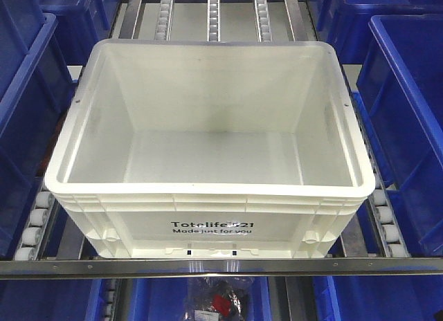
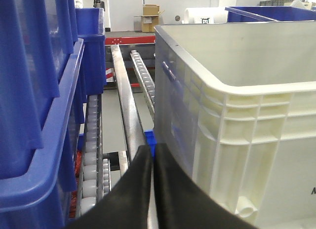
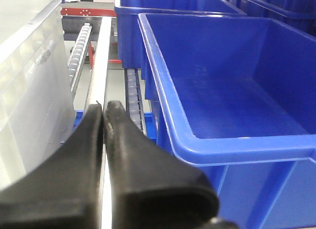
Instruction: Move bin from left to right shelf
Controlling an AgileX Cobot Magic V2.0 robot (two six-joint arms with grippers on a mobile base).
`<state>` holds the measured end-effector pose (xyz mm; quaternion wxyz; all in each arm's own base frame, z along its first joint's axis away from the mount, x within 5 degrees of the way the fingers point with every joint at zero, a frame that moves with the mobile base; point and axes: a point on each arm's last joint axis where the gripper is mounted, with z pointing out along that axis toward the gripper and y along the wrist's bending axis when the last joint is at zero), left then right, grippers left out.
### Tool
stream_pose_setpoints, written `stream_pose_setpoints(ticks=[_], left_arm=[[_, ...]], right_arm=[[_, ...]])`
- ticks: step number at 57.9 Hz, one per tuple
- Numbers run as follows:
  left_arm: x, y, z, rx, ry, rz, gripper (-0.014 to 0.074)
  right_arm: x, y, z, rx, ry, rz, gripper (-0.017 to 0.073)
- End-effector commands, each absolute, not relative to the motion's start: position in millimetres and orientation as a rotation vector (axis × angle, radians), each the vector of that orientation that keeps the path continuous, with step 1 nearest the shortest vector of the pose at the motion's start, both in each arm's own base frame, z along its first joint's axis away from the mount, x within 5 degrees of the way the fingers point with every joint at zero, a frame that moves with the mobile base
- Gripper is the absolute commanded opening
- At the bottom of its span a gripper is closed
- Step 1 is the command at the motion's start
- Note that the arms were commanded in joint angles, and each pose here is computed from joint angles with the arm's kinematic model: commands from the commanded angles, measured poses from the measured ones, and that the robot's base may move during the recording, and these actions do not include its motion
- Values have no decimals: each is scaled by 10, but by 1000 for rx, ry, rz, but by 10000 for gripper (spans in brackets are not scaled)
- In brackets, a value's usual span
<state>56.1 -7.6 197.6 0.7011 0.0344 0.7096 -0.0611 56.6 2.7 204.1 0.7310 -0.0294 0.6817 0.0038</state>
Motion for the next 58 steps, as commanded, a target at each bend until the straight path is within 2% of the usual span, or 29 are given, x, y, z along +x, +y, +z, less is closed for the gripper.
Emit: stream_pose_setpoints(ticks=[1, 45, 50, 58], left_arm=[[555, -81, 1986, 76, 1509, -152, -6], [554, -81, 2000, 76, 1494, -152, -6], [552, -81, 2024, 77, 1468, -152, -6], [522, -80, 2183, 75, 1293, -156, -6]], right_arm=[[560, 30, 2049, -69, 1435, 5, -4], [560, 30, 2051, -69, 1433, 5, -4], [550, 31, 2106, -68, 1374, 6, -4], [500, 35, 2275, -66, 1183, 10, -4]])
